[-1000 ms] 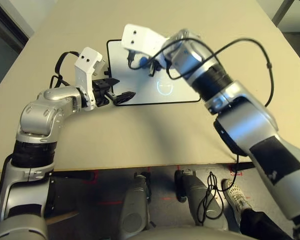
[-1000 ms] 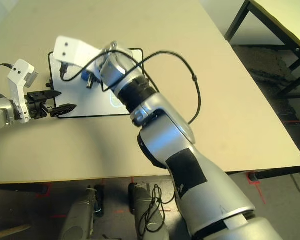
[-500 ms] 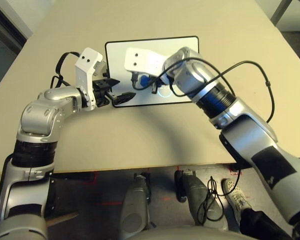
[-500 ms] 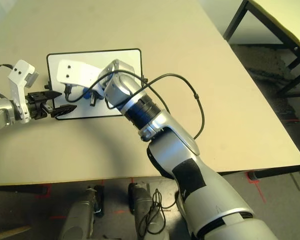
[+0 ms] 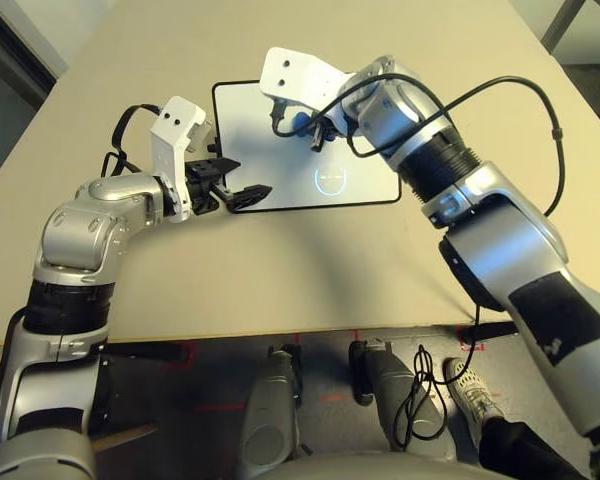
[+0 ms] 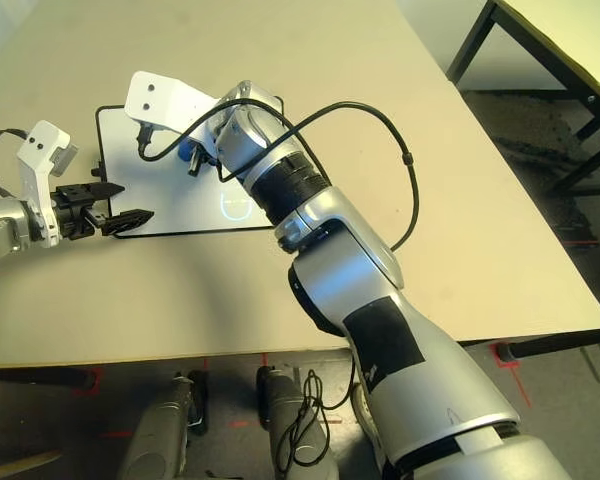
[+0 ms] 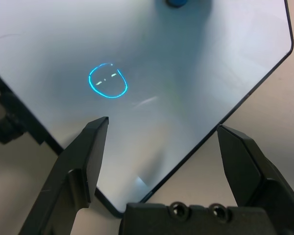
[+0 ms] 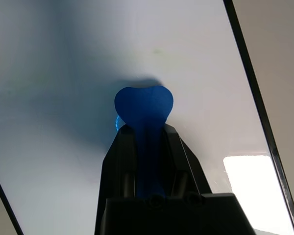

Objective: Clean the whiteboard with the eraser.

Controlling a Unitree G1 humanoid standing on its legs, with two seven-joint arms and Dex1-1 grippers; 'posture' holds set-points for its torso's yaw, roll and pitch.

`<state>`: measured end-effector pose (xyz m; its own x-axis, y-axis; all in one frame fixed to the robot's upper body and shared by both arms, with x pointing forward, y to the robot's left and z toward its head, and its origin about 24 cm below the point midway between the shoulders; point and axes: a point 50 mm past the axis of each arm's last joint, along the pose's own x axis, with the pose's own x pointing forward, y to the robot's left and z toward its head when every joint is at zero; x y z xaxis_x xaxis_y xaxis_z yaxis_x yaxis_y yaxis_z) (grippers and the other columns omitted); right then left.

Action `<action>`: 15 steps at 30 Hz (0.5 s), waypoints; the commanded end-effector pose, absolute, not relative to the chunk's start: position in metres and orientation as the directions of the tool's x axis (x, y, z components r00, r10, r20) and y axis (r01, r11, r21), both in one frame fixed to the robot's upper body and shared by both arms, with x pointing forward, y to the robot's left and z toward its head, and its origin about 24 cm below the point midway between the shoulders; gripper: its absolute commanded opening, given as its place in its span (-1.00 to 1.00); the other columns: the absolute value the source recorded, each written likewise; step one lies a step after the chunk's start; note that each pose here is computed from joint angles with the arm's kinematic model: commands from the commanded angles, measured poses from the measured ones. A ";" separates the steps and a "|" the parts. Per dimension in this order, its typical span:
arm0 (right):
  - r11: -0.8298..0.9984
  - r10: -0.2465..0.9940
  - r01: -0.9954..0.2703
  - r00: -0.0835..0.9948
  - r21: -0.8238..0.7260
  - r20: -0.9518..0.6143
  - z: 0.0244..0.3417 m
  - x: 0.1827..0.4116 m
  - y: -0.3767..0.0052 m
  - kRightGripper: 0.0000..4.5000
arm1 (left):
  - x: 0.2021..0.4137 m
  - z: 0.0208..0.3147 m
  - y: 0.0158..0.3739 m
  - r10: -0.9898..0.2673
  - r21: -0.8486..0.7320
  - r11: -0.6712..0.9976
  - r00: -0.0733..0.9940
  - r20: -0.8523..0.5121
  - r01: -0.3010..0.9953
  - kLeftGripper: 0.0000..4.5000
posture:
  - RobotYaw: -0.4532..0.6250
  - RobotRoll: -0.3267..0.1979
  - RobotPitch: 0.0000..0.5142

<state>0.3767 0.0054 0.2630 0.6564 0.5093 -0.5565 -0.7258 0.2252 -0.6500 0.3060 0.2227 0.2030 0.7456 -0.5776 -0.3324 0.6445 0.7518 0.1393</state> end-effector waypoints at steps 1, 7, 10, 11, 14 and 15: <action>0.161 0.481 -0.789 0.587 -0.592 -0.651 0.230 0.369 0.008 -0.75 | 0.306 0.200 0.221 -0.582 0.134 0.746 0.736 -0.345 0.652 1.00 | -0.12 0.25 -0.01; 0.134 0.465 -0.806 0.565 -0.576 -0.682 0.210 0.364 0.005 -0.75 | 0.305 0.199 0.223 -0.577 0.131 0.750 0.739 -0.347 0.648 1.00 | -0.10 0.25 -0.02; 0.172 0.479 -0.776 0.604 -0.606 -0.637 0.226 0.371 0.007 -0.75 | 0.306 0.198 0.224 -0.574 0.132 0.752 0.741 -0.348 0.646 1.00 | -0.10 0.25 -0.06; 0.188 0.484 -0.764 0.619 -0.617 -0.618 0.232 0.373 0.007 -0.75 | 0.306 0.198 0.224 -0.575 0.133 0.752 0.741 -0.348 0.646 1.00 | -0.10 0.25 -0.06; 0.251 0.515 -0.717 0.667 -0.650 -0.537 0.255 0.380 0.012 -0.75 | 0.307 0.199 0.223 -0.575 0.134 0.752 0.741 -0.345 0.646 1.00 | -0.10 0.25 -0.06; 0.271 0.524 -0.704 0.680 -0.657 -0.512 0.261 0.382 0.014 -0.75 | 0.307 0.199 0.223 -0.576 0.134 0.752 0.742 -0.345 0.646 1.00 | -0.10 0.25 -0.06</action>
